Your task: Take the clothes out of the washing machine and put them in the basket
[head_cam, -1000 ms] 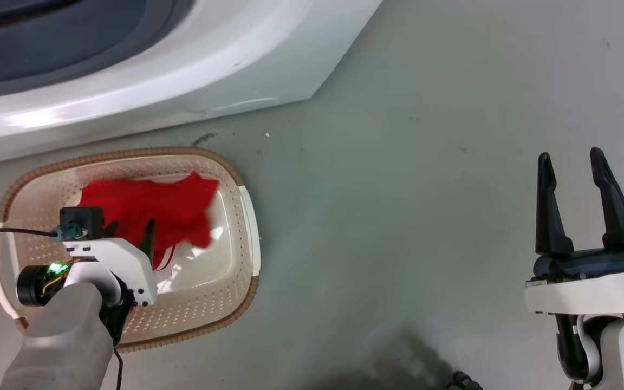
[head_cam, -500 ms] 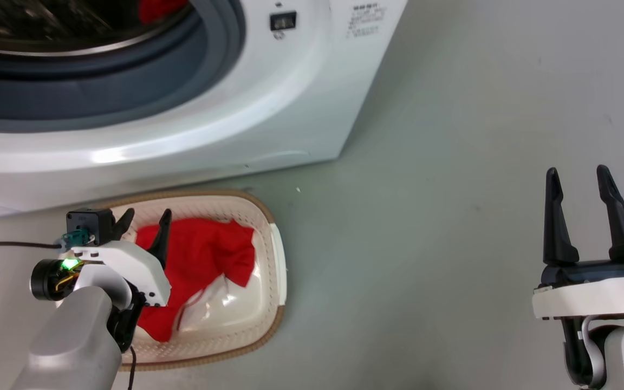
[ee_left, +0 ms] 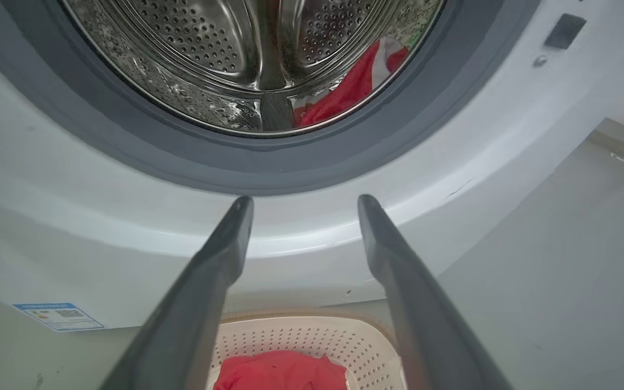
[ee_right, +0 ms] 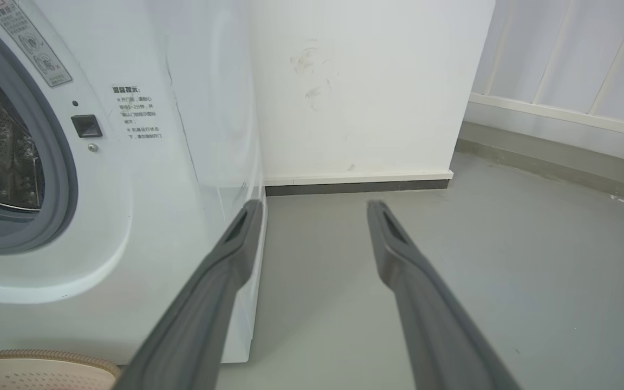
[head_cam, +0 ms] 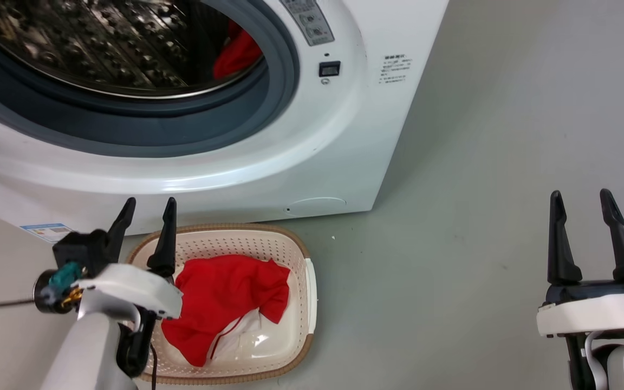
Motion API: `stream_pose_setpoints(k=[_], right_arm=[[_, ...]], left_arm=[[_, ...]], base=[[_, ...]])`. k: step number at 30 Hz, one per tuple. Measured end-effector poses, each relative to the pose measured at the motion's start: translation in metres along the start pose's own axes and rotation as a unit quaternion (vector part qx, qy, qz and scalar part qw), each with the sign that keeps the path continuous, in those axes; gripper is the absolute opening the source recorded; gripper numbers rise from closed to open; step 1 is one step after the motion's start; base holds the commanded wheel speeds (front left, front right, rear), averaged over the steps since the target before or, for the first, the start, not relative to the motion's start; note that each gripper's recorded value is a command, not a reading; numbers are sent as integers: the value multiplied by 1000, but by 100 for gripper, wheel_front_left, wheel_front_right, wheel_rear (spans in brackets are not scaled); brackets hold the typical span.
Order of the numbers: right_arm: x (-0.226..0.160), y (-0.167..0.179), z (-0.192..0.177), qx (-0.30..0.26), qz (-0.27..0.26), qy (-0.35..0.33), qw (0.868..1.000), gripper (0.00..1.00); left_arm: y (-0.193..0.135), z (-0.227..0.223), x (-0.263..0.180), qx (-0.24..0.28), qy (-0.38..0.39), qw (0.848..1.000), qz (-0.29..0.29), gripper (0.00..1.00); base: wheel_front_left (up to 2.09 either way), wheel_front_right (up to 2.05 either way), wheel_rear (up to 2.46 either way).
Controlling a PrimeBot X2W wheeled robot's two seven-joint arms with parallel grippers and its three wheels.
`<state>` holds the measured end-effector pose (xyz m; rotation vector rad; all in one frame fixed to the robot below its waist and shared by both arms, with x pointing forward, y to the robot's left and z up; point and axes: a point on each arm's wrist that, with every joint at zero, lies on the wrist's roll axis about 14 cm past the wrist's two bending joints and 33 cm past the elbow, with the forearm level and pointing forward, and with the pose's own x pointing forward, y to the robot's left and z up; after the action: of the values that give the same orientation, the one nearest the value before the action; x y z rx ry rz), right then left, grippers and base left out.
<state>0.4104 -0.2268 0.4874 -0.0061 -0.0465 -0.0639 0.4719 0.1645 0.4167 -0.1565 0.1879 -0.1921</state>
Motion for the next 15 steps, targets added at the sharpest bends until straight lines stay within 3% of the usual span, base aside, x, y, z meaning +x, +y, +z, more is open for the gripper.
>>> stream_pose_setpoints(k=[11,13,15], right_arm=[[-2,1,-5,6,1,7,1000,100],[4,-3,-24,7,-7,31,999,100],[6,-4,-30,7,-7,37,999,100]], left_arm=[[-13,20,-10,-4,-48,999,-4,100],[-33,26,24,10,-61,996,-60,100],[-34,28,36,5,-63,996,-68,100]], base=[[0,0,0],[0,0,0],[0,0,0]])
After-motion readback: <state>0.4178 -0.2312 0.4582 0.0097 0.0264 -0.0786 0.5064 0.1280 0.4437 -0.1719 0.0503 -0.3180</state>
